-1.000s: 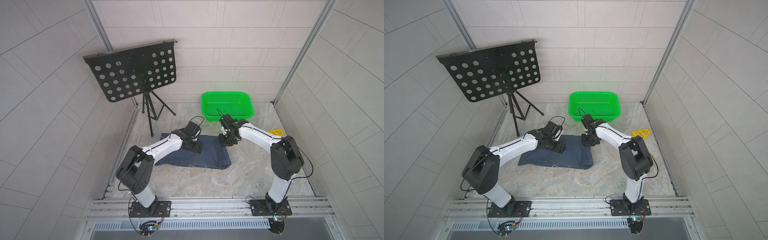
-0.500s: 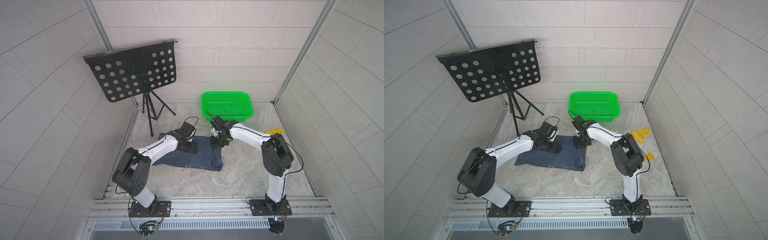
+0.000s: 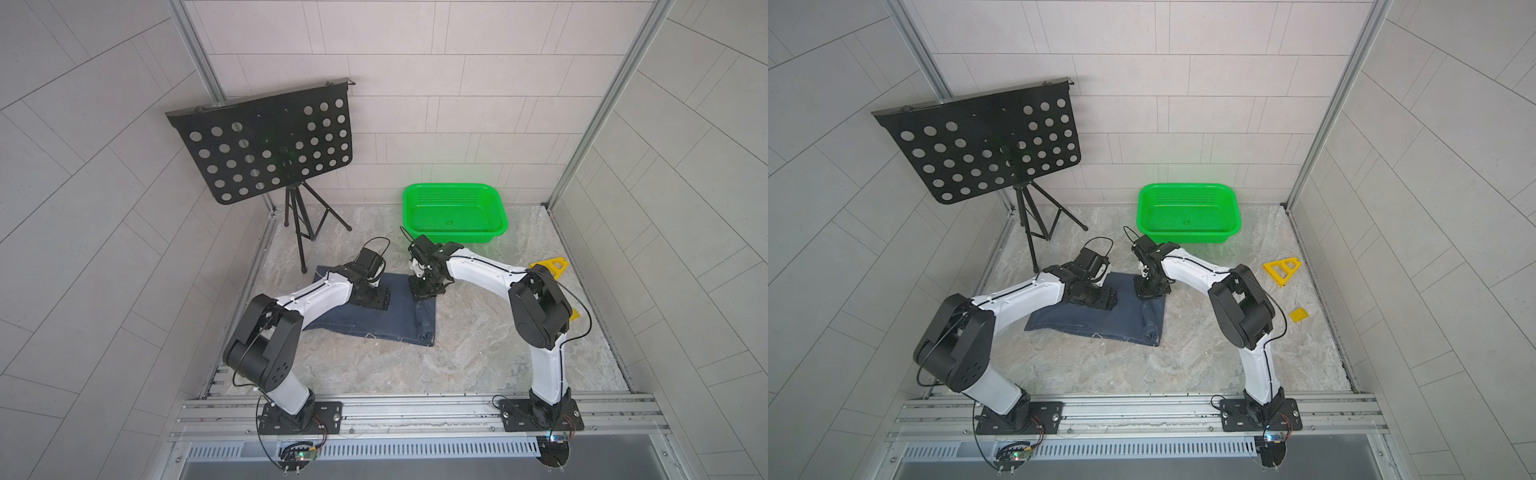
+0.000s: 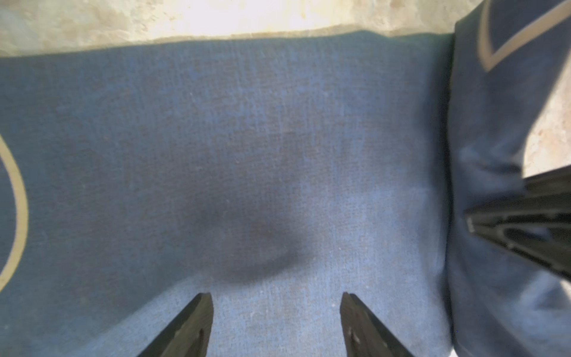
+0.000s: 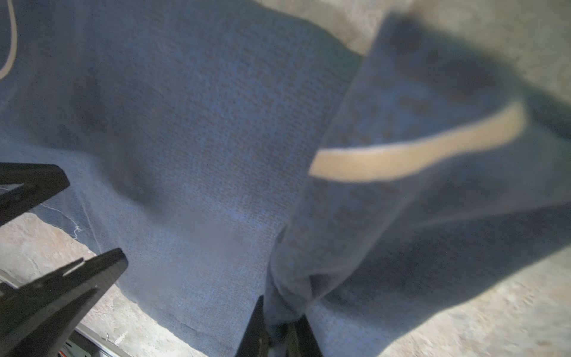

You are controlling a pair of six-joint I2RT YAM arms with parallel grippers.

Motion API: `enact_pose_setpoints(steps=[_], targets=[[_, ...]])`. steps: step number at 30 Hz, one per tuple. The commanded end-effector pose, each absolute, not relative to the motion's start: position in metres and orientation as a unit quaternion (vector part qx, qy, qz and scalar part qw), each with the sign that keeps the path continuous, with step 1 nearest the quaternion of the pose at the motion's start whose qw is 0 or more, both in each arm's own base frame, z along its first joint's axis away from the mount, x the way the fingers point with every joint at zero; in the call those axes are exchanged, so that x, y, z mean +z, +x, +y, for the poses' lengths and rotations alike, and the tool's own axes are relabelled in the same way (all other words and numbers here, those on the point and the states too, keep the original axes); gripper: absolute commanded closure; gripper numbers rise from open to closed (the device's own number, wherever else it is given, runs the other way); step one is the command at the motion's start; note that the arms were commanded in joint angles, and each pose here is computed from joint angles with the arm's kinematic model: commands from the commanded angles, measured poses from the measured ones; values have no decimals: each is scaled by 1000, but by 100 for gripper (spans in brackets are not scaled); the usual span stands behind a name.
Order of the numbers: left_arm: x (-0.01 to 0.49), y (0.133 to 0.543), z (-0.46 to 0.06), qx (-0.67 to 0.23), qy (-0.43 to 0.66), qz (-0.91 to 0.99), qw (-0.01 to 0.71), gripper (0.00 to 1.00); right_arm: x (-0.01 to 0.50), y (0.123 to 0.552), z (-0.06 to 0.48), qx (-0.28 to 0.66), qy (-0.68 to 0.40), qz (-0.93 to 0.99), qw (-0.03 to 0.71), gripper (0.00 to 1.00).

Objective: Roll up the pillowcase
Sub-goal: Roll the pillowcase at the center of the board.

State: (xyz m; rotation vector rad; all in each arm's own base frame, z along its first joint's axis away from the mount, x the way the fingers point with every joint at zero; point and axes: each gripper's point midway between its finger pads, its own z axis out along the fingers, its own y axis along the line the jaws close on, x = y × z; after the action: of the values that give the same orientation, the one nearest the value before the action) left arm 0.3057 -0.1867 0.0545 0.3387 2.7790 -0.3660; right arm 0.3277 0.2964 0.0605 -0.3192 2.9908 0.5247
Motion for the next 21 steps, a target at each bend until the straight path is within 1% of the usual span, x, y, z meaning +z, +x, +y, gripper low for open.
enact_pose_setpoints(steps=[1, 6, 10, 15, 18, 21], targets=[[46, 304, -184, -125, 120, 973, 152, 27, 56, 325, 314, 198, -102, 974, 33, 83], [56, 303, -182, -126, 117, 972, 159, 28, 54, 326, 323, 220, -93, 970, 33, 76], [72, 299, -178, -123, 110, 973, 163, 28, 54, 327, 335, 260, -78, 962, 31, 72], [94, 287, -178, -148, 85, 970, 172, 28, 54, 330, 340, 297, -57, 953, 28, 68], [98, 277, -186, -172, 79, 967, 167, 28, 67, 336, 339, 324, -44, 944, 34, 65], [96, 268, -198, -186, 86, 966, 159, 29, 93, 343, 324, 337, -34, 939, 59, 63]])
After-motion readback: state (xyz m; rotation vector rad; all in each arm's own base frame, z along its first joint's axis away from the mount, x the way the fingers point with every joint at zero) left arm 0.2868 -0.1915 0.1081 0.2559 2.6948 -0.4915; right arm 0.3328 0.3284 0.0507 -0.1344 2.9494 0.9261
